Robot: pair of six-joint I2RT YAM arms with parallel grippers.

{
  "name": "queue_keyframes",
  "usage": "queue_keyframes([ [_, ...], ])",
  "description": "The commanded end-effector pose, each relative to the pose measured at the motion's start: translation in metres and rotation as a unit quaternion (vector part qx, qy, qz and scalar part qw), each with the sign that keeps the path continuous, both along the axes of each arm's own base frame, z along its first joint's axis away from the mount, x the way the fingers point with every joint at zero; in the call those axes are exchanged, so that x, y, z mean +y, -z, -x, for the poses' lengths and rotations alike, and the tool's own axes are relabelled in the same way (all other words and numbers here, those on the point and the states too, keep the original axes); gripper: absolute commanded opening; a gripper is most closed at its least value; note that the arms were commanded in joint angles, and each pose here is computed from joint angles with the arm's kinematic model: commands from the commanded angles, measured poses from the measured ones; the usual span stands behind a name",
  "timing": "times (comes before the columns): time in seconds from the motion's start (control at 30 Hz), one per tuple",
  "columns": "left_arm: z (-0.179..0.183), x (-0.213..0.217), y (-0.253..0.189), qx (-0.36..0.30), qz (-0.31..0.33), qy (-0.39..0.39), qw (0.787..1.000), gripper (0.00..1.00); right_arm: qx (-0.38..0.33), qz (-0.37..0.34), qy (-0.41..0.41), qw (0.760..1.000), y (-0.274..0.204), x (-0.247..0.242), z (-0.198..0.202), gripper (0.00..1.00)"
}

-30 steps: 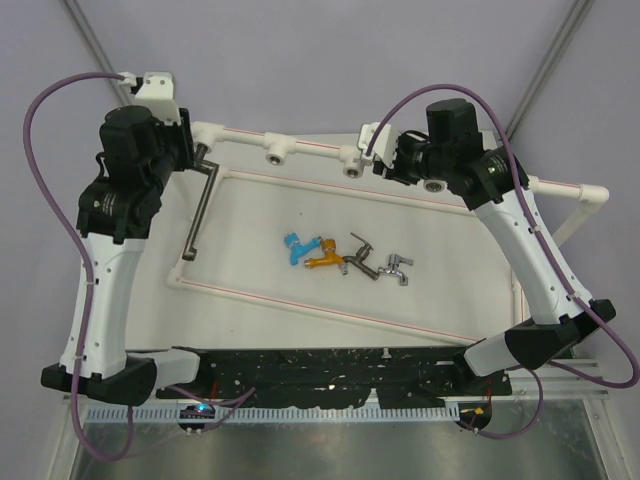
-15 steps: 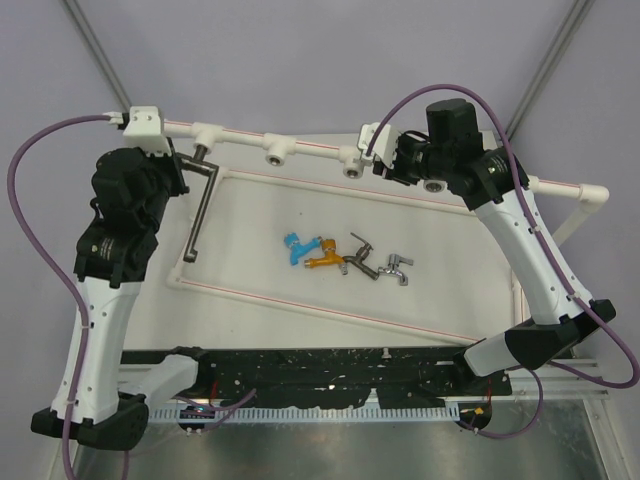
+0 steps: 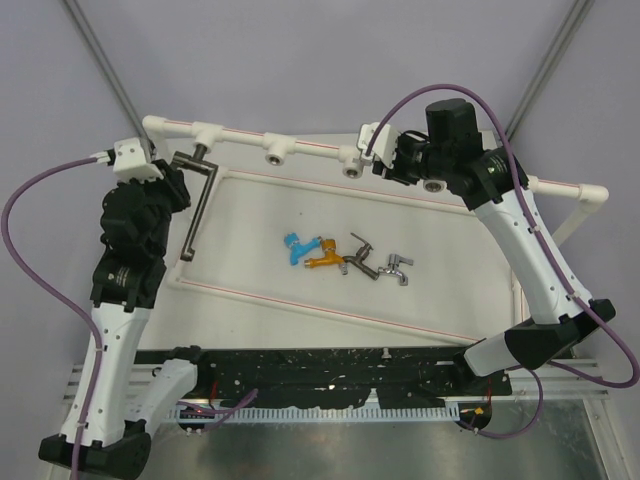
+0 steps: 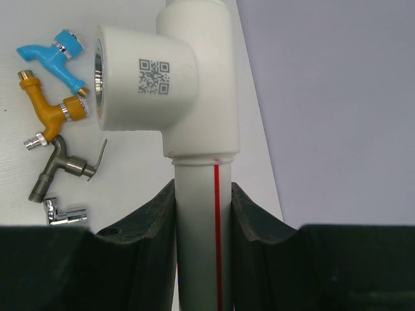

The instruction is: Install the water faucets

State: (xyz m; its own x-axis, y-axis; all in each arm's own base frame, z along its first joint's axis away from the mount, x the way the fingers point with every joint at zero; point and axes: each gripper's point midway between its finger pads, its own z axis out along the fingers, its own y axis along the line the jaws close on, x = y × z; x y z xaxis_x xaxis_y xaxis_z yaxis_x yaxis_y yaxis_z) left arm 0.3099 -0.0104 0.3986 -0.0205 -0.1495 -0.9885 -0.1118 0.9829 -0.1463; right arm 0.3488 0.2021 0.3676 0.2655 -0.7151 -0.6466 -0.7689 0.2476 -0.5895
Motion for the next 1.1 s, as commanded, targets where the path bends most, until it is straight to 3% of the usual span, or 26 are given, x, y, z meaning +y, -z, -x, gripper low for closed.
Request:
queue_keyframes([
  [0.0,-0.003,0.007,0.021,0.008,0.053,-0.011,0.999,0.38,0.082,-0.020,-0.051,0.995,0.040,0.032,0.008,0.05],
  [0.2,-0.005,0.010,0.030,0.010,0.088,-0.002,0.996,0.53,0.083,-0.019,-0.051,0.995,0.041,0.032,0.009,0.05],
  [0.43,0.010,-0.007,-0.010,-0.035,0.107,0.073,0.991,0.77,0.082,-0.019,-0.050,0.995,0.041,0.031,0.009,0.05],
  [0.53,0.014,-0.018,-0.024,-0.041,0.117,0.109,0.986,0.82,0.081,-0.018,-0.049,0.995,0.041,0.031,0.009,0.05],
  [0.73,0.012,-0.015,-0.039,-0.049,0.158,0.110,0.980,0.84,0.077,-0.015,-0.047,0.996,0.040,0.029,0.010,0.05],
  [0.9,0.012,0.007,-0.046,-0.057,0.176,0.049,0.982,0.84,0.074,-0.016,-0.047,0.996,0.038,0.028,0.010,0.05],
  [1.07,0.007,0.016,-0.038,-0.057,0.195,0.025,0.979,0.78,0.074,-0.017,-0.048,0.996,0.038,0.028,0.011,0.05],
])
